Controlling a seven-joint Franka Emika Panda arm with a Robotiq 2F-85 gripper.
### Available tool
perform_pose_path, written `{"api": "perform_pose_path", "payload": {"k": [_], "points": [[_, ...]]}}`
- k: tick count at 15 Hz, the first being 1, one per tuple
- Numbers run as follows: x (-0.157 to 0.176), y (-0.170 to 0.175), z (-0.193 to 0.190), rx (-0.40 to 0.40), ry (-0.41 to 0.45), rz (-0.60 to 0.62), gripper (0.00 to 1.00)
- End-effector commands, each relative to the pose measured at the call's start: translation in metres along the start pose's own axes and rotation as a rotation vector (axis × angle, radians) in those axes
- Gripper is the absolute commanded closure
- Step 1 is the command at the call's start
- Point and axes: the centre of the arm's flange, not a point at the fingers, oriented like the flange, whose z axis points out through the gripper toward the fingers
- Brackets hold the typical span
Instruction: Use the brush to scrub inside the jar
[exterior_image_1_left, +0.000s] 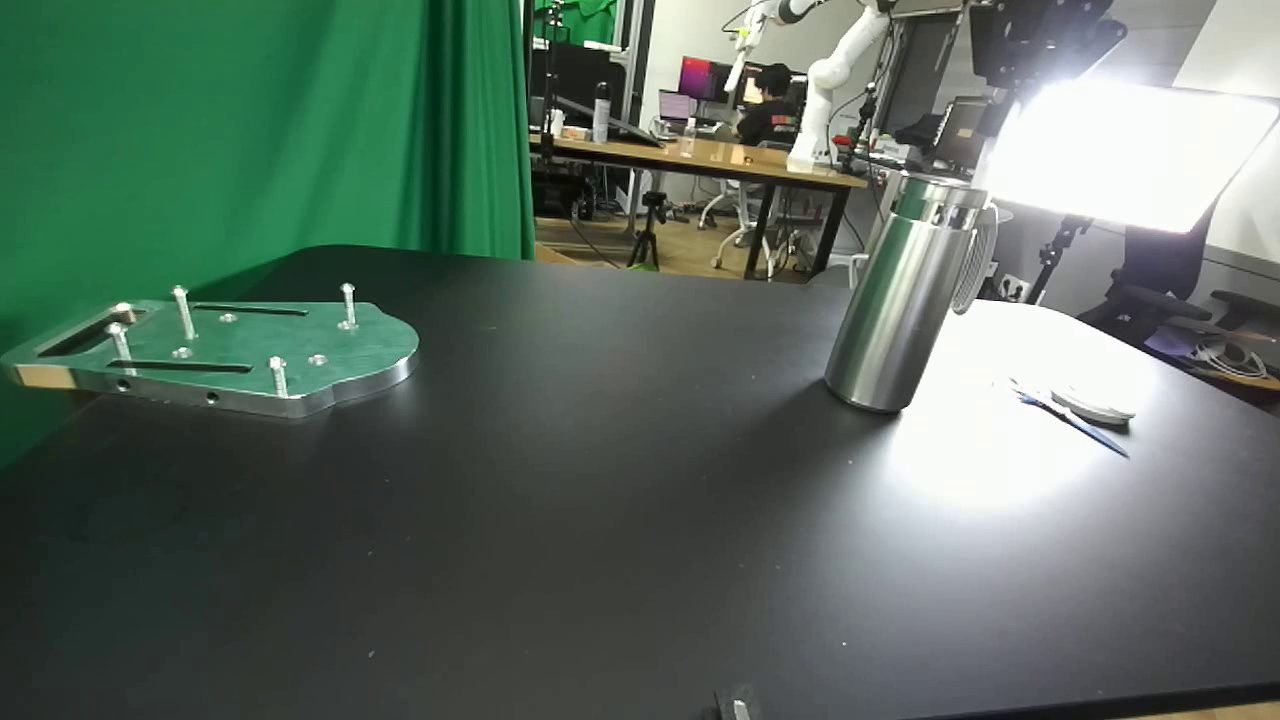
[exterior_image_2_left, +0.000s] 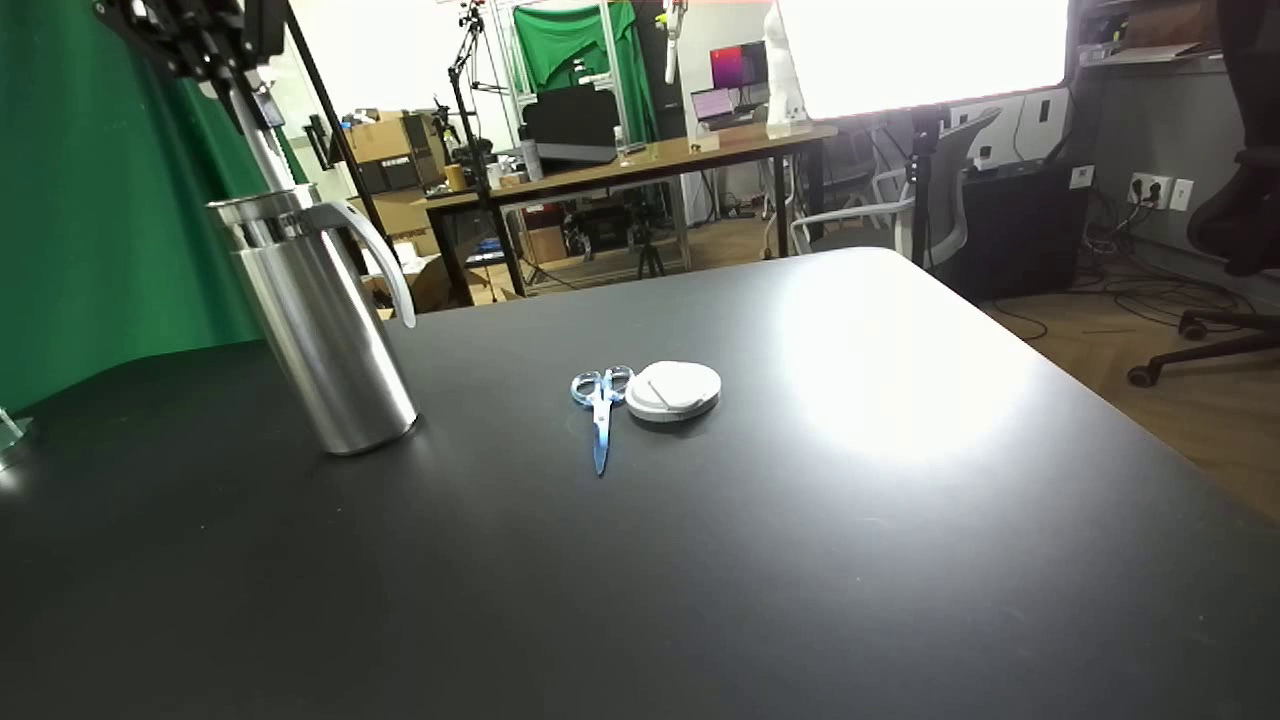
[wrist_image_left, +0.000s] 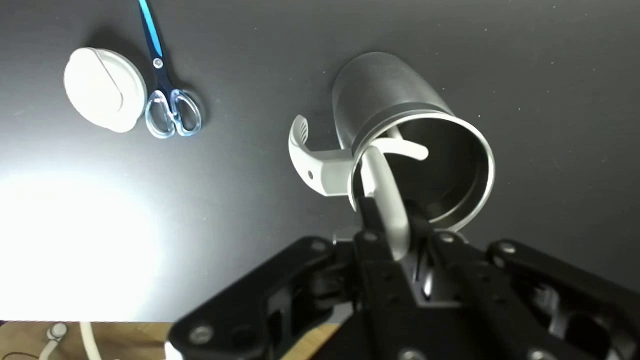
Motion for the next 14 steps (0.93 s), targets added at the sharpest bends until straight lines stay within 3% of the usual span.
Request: {"api": "perform_pose_path", "payload": {"k": [1,9,14], "points": [[-0.002,-0.008,-0.037,0.003,0.034,0.002,0.96],[-0.02,-0.029,-0.137,-0.008,0.18,-0.033,0.96],[-0.019,-0.027,-0.134,-0.014,0.194,-0.02,0.96]]}}
